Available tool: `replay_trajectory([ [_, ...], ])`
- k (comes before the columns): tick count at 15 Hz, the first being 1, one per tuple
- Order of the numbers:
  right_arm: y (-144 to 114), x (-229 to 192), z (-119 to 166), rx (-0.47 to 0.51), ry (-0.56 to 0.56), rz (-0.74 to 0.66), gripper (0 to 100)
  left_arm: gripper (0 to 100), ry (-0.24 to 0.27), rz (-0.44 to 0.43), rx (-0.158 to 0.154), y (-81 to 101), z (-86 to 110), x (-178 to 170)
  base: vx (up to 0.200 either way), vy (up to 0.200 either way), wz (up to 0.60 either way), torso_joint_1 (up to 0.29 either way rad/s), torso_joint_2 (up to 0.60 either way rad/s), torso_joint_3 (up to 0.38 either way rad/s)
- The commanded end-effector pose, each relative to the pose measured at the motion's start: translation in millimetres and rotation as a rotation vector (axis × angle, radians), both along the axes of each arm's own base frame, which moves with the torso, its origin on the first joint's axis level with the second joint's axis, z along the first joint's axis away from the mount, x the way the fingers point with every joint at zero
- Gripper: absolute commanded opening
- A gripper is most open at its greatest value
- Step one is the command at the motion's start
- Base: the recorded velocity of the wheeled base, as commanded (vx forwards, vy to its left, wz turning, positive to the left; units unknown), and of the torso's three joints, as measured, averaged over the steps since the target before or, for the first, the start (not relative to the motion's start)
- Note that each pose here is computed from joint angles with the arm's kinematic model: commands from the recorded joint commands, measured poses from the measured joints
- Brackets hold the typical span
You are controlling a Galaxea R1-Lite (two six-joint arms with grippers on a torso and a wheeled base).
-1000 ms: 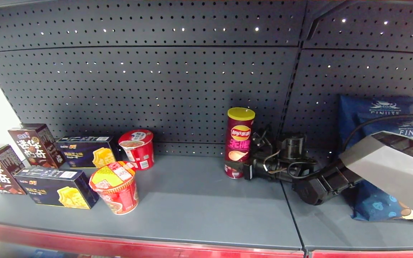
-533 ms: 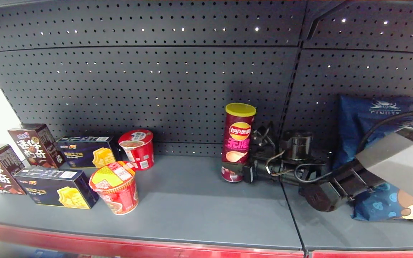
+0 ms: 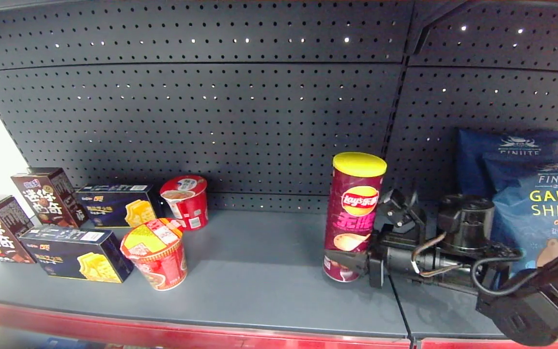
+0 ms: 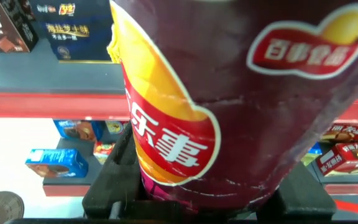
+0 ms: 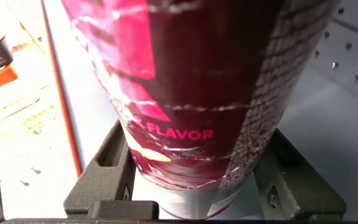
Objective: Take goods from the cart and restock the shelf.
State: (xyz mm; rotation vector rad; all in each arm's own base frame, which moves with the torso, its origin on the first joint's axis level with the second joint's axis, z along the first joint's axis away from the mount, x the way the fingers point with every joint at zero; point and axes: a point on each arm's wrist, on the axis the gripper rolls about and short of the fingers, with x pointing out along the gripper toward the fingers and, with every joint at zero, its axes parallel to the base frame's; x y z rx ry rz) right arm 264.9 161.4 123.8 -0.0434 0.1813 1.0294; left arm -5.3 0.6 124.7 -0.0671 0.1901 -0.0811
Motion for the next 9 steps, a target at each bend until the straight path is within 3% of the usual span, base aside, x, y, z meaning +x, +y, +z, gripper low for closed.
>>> replay_trajectory([
  [1,-16,-28,-7,0.008,-0.014,0.001,0,0,-0.004,0.001,-0.001,0.3,-1.6,-3,0.0,0.0,0.0,0.0,0.0,0.0],
  [9,-8,-38,-30,0.001,0.006,0.043,0,0,-0.011,0.007,0.001,1.0,-6.3,-10,0.0,0.0,0.0,0.0,0.0,0.0],
])
